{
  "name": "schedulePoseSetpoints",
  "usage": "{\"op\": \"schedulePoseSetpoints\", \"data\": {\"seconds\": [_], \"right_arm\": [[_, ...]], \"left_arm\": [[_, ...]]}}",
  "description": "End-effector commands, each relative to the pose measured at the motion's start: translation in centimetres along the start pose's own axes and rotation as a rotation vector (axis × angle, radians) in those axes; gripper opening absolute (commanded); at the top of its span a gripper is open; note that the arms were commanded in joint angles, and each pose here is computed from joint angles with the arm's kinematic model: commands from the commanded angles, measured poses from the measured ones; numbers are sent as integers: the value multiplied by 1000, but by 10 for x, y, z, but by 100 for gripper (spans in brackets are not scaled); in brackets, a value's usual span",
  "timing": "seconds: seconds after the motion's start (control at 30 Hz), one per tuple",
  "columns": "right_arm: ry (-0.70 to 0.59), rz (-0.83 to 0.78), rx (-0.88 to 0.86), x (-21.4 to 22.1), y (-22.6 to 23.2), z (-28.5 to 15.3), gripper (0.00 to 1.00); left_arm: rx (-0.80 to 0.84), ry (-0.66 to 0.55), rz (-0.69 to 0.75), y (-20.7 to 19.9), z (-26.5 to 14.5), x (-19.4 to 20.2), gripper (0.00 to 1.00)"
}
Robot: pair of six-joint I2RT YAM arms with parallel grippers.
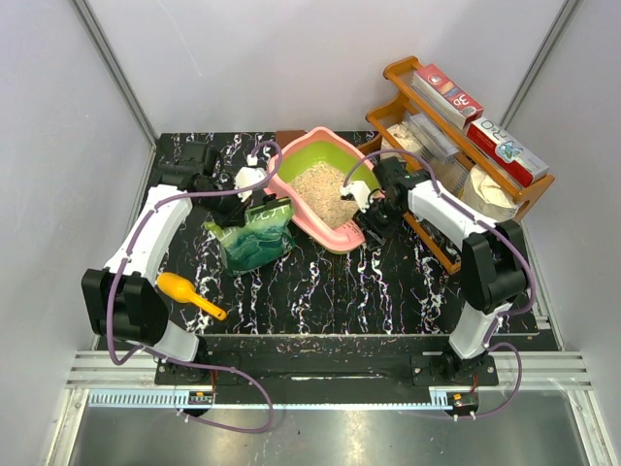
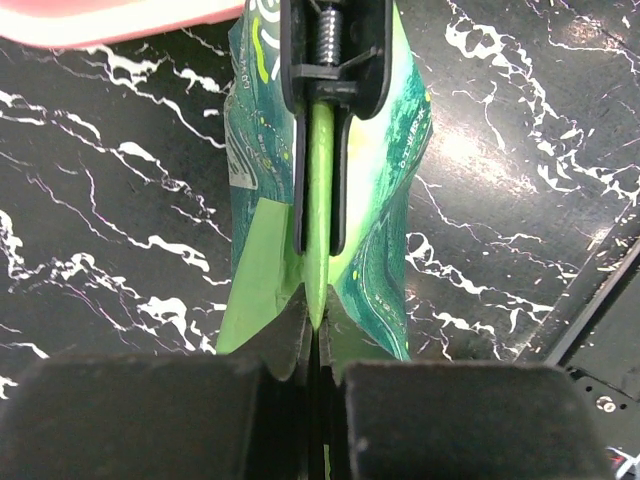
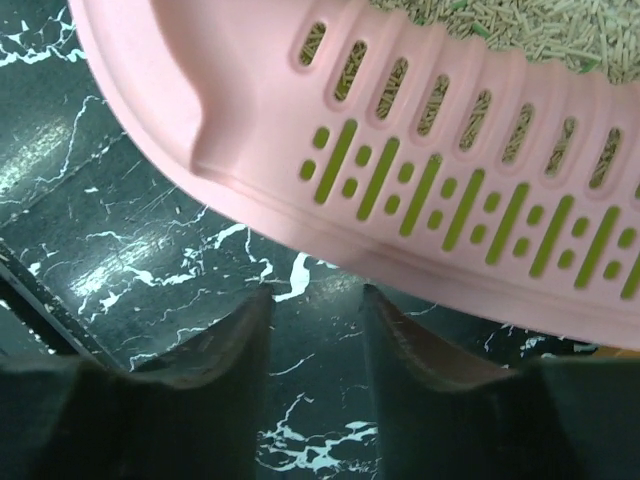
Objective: Fill the litter box with clean litter
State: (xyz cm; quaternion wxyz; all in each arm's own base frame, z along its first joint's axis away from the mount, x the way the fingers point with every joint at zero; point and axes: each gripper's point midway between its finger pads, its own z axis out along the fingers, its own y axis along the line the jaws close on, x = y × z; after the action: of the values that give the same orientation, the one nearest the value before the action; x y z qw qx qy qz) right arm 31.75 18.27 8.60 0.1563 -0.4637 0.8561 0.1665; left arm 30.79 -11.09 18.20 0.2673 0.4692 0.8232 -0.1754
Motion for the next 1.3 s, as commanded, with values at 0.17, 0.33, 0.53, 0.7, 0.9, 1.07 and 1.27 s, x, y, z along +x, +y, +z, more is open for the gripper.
{"op": "schedulePoseSetpoints", "data": {"seconds": [0.17,0.33,0.53,0.7,0.9,1.07,1.27], "right_arm": [[-378,-44,-48,-90,32,-90,79],[-498,-6,-188,-147,34,-94,84],[-646,-192,-385,-207,49,-114,86],[-615,-434,-312,-231,53,-87,84],[-590,-634,-299,-248,59,-61,87],[-606,-709,-285,-262,70,-46,89],[-591,-741,-339,-260,94,-27,80]], "left_arm": [[-86,-287,287,17,-31,-87,0],[-140,-312,271,19,-32,-85,40],[-275,-464,112,24,-75,-106,71],[-394,-573,-263,39,-97,-100,92],[-420,-599,-274,34,-105,-93,92],[-441,-588,-250,35,-109,-86,92],[-420,-592,-248,33,-107,-88,91]]}}
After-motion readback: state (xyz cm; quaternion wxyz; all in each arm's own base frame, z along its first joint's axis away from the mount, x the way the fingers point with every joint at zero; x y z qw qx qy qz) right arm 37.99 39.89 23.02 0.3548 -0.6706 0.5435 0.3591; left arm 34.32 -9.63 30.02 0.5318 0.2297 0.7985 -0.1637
